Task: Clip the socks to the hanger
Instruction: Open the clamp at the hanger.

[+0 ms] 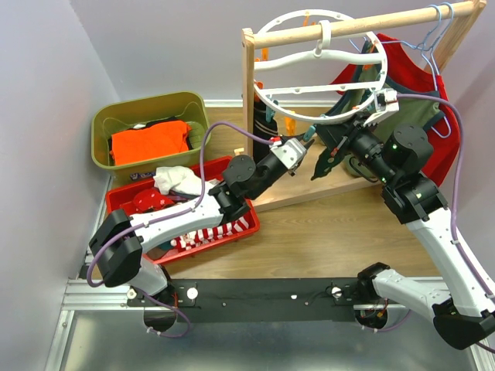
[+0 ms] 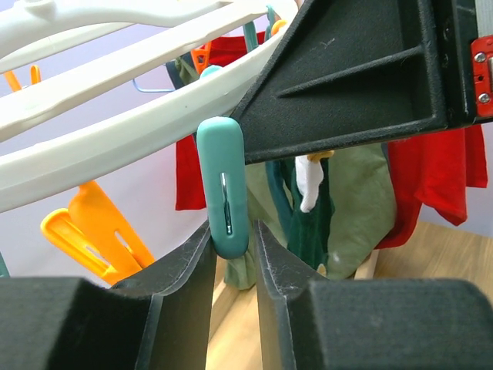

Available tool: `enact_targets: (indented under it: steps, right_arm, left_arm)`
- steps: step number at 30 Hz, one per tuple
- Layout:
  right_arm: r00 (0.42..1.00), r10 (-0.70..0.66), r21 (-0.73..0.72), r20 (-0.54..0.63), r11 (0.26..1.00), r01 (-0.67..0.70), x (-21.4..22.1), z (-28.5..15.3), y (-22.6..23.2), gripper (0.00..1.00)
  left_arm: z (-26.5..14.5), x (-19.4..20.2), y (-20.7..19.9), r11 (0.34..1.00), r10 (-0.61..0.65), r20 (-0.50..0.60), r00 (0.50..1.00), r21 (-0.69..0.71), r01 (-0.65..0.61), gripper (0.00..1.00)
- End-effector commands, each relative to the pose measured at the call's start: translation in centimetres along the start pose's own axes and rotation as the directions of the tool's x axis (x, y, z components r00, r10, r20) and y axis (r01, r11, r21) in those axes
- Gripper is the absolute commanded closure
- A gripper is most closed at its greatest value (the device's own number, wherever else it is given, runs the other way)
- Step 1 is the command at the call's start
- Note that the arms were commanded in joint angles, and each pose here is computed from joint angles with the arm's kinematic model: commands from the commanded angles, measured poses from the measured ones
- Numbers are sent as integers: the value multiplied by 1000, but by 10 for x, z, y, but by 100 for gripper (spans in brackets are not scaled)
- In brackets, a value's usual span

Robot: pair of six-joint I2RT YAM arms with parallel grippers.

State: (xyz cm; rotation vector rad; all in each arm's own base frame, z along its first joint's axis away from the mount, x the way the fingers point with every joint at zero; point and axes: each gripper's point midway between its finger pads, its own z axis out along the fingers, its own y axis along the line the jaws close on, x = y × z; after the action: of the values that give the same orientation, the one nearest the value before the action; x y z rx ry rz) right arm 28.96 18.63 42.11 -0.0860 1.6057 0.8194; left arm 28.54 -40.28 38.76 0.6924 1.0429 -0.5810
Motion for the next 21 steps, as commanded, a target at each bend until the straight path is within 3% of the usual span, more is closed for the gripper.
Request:
enact_targets:
  steps: [1,5,10,15,19,20,21]
  right_arm:
    - [999,-2,23,47,1000,1,-15,-3,-1,99]
    - [999,-3,17,38,1000,2,-13,-3,1,99]
    - [999,-17,10,33,1000,16,-13,-6,2,98]
    - [998,-61,11,12,998,60,-12,-14,2,90]
    - [995,-103,57,6,993,102,-15,-25,-5,70]
    - [994,-113,61,4,992,113,-16,-27,-5,59]
    - [991,-136,61,1,989,135,-17,-29,-5,54]
  left_arm:
    - [3,-31,5,999,19,74,997,-40,-16,66]
    - [2,-31,5,999,27,73,997,-46,-24,74]
    - [1,-31,2,999,22,73,997,-38,-20,100]
    - [0,-30,-4,1000,-21,70,997,-11,21,100]
    - [-3,-22,-13,995,-101,50,994,16,100,100]
    - [-4,-19,-15,993,-114,41,993,21,113,100]
    - [-4,-18,-17,992,-124,39,991,30,123,100]
